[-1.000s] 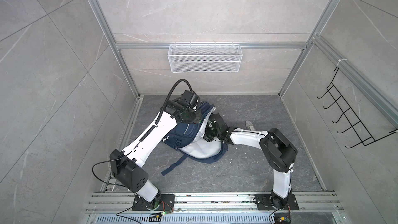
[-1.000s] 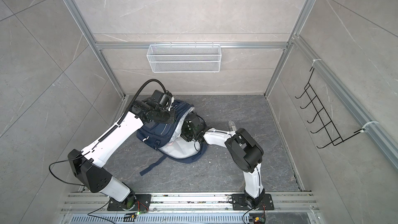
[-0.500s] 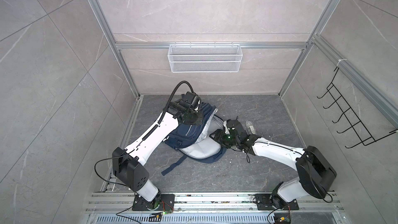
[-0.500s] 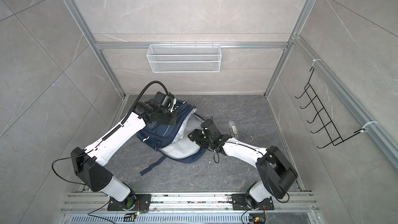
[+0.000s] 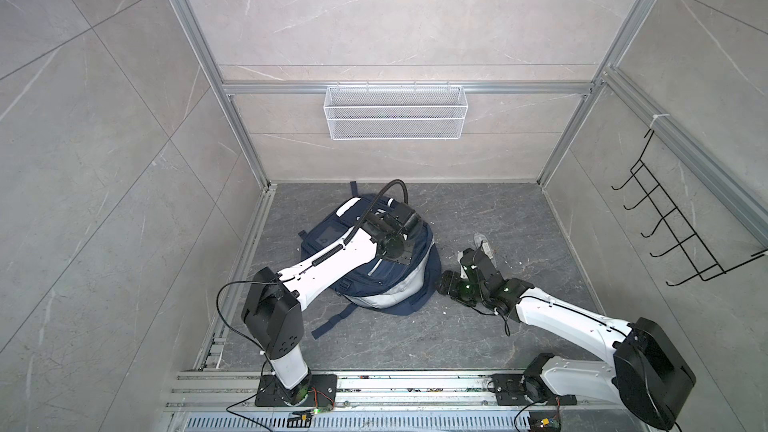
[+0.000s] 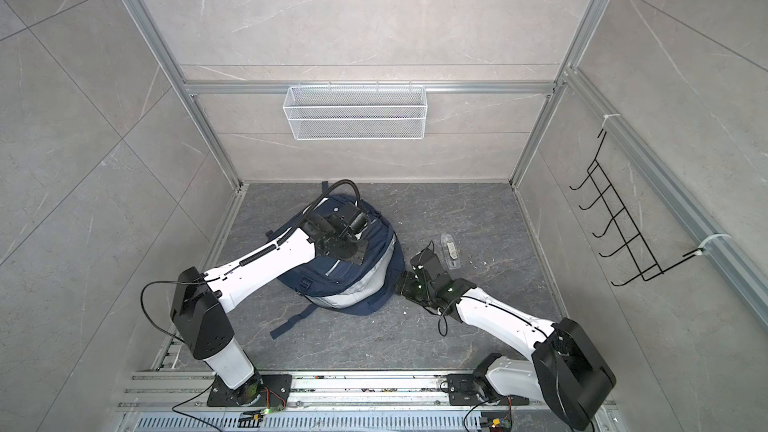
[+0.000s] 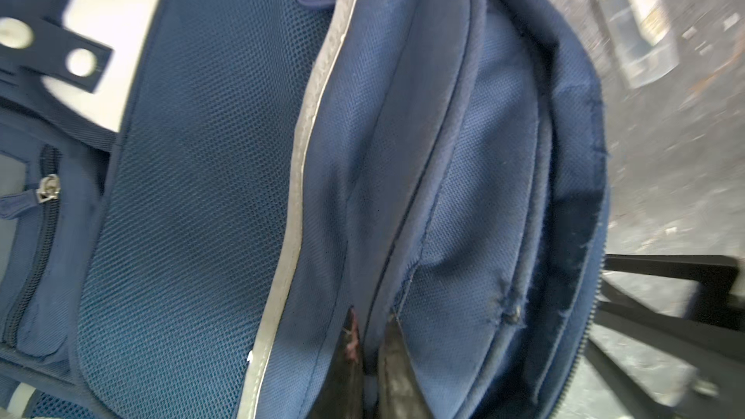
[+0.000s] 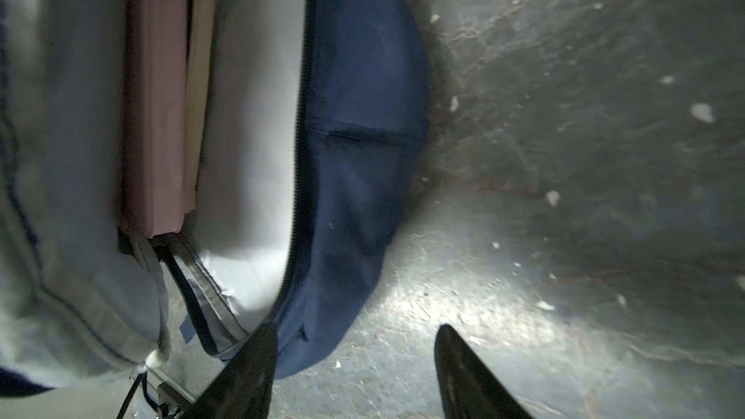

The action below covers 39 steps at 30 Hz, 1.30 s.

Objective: Pack the student bag

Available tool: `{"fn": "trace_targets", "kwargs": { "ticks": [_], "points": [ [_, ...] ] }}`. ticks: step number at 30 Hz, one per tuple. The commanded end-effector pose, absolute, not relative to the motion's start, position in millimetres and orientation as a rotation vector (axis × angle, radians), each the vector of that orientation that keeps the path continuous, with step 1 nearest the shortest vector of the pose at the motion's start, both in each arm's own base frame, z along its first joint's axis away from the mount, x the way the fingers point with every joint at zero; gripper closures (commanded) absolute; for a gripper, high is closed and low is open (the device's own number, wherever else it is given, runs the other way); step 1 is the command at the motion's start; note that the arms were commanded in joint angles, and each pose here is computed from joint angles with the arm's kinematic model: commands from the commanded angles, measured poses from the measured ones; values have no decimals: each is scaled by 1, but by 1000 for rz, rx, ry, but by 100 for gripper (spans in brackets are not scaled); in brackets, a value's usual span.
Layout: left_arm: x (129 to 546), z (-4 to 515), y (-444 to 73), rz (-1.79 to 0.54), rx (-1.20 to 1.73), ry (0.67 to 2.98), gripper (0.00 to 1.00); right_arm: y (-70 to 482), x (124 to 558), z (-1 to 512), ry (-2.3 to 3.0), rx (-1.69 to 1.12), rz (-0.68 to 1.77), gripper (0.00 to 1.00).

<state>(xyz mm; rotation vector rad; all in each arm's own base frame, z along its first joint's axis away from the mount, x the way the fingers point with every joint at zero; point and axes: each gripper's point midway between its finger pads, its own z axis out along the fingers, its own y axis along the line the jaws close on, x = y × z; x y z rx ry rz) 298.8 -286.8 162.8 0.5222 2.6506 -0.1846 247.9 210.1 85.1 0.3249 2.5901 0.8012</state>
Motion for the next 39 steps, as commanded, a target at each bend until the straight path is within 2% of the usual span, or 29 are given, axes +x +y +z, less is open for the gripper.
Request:
{"fn": "trace_targets", "kwargs": {
  "ticks": [1,7,12,18,22,29,33,39],
  "points": [
    [302,165,-296,-143,552,2594,100,194,241,81,2595,318,744,36],
    [299,170,-302,-121,575,2574,100,200,239,90,2577,285,813,37],
    [307,220,-291,-120,523,2461,100,222,248,102,2536,238,948,42],
    [324,280,-251,-139,387,2341,100,265,274,117,2452,237,1166,48],
    [331,296,-231,-173,336,2338,100,303,297,125,2413,214,1257,47],
    [328,307,-228,-266,326,2340,100,372,337,122,2401,222,1390,36],
    [327,308,-228,-284,324,2343,100,402,353,120,2385,233,1466,36],
    [327,309,-226,-296,310,2343,100,421,357,97,2433,277,1453,38]
  ]
}}
